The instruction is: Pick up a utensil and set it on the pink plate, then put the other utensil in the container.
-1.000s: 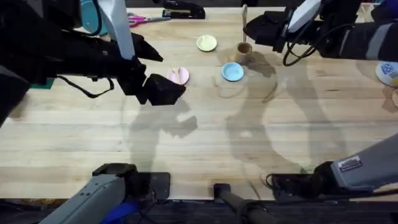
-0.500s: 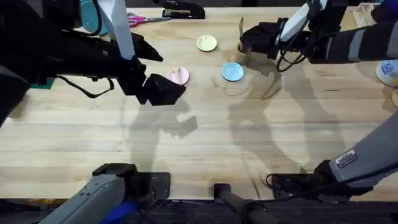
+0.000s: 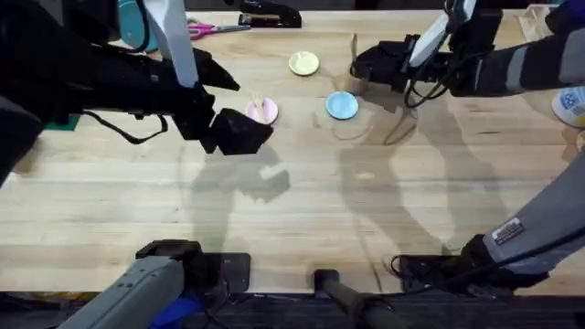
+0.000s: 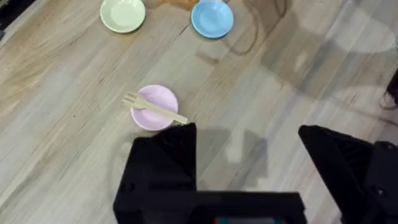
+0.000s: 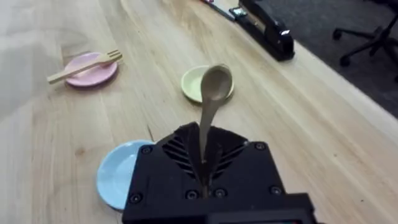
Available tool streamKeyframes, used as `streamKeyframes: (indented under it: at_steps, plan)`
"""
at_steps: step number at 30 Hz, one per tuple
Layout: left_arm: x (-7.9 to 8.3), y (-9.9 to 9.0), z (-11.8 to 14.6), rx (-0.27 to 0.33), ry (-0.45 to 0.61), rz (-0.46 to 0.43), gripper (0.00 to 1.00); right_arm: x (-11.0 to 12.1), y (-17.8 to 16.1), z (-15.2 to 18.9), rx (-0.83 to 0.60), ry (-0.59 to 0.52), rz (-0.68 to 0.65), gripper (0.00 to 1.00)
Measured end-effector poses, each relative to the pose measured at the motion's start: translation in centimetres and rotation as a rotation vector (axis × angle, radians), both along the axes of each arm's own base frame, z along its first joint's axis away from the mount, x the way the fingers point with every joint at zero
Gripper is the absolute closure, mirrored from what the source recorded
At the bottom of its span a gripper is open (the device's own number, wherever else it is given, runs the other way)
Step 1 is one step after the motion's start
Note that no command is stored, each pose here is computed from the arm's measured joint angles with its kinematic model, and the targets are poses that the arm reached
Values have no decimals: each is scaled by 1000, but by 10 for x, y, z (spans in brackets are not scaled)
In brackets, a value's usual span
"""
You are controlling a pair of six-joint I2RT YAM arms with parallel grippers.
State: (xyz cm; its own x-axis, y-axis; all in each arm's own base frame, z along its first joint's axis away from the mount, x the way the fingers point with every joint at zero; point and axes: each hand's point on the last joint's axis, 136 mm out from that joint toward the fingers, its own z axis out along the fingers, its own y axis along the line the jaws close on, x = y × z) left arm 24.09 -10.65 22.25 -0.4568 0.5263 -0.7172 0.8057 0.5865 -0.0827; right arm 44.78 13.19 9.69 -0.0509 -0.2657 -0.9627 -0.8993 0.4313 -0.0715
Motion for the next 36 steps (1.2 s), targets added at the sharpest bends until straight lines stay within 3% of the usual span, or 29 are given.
streamKeyframes:
  at_steps: [9, 12, 16, 20, 21, 30, 36]
  plan:
    - [0, 0, 0, 0, 0, 0, 5, -2, 0, -4, 1, 28, 0, 967]
    - [0, 0, 0, 0, 0, 0, 5, -2, 0, -4, 1, 28, 0, 889]
    - [0, 0, 0, 0, 0, 0, 5, -2, 0, -4, 1, 28, 0, 593]
    - [0, 0, 0, 0, 0, 0, 5, -2, 0, -4, 0, 26, 1, 59]
    - [0, 0, 0, 0, 0, 0, 5, -2, 0, -4, 0, 25, 1, 20]
    - [0, 0, 0, 0, 0, 0, 5, -2, 0, -4, 4, 32, -2, 4]
    - [0, 0, 0, 0, 0, 0, 4, -3, 0, -4, 54, 137, -33, 4]
